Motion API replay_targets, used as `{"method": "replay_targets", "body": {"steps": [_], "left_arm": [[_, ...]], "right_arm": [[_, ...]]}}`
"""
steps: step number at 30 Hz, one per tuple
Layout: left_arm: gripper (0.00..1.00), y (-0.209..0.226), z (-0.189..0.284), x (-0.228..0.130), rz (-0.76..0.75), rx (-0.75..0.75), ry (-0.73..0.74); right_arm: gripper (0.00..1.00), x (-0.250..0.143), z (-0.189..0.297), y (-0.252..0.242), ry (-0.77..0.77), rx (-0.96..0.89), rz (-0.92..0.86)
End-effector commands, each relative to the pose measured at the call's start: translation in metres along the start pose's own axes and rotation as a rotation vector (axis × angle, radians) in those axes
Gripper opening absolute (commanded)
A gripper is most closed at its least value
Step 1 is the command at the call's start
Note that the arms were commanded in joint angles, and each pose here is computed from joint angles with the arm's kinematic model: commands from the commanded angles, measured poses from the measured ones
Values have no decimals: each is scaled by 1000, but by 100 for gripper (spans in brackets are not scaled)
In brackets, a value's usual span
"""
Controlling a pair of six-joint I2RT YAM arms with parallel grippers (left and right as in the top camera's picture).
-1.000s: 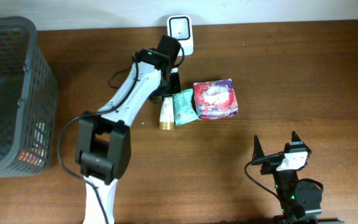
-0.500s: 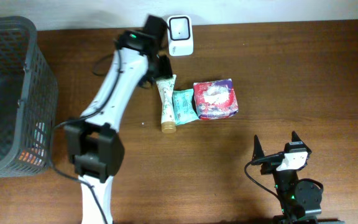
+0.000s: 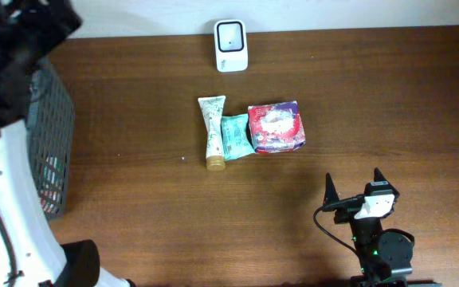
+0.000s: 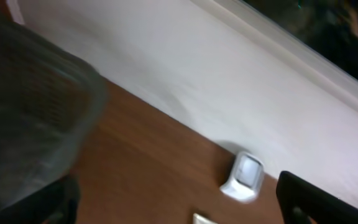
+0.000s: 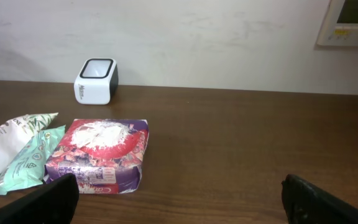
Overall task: Scan the item barcode
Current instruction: 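Set the Pantene tube upright-lying left of the green packet, then grasp the small teal tissue pack in the basket, left gripper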
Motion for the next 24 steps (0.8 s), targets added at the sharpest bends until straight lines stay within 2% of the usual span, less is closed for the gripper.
{"method": "replay_targets", "body": {"steps": [1, 5, 8, 10, 16, 17, 18, 19, 21, 22, 23, 24], "left_arm": [[99, 43, 0, 30, 53, 134, -106], [100, 111, -1, 55, 130, 347, -173], [94, 157, -36, 52, 43, 458, -65], [88, 198, -83, 27, 26, 494, 116], [84, 256, -132, -26, 2, 592, 409], [88, 266, -138, -37, 16, 612, 458], [97, 273, -143, -44, 26, 623, 488], [99, 277, -145, -48, 35, 631, 506], [99, 289, -150, -62, 154, 697, 524], [96, 291, -151, -66, 171, 704, 535], [84, 295, -156, -73, 154, 707, 571], [84, 298, -158, -77, 122, 701, 599]], "right_arm": [[99, -3, 0, -2, 7, -15, 2], [99, -3, 0, -2, 7, -15, 2], [99, -3, 0, -2, 7, -15, 2], [99, -3, 0, -2, 7, -15, 2], [99, -3, 0, -2, 7, -15, 2], [99, -3, 0, -2, 7, -15, 2], [99, -3, 0, -2, 7, -15, 2], [99, -3, 0, -2, 7, -15, 2], [99, -3, 0, -2, 7, -15, 2], [99, -3, 0, -2, 7, -15, 2], [99, -3, 0, -2, 7, -15, 2], [99, -3, 0, -2, 7, -15, 2]]}}
Point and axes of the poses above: each gripper's point midway between its finger pads, its own z axis back along the fingers, its own y axis along the line the jaws close on, x = y × z, the point moved 7 cm from there along z, back along the fingers, and after that the axes turned 5 degrees about z, right-handed, at the moved point
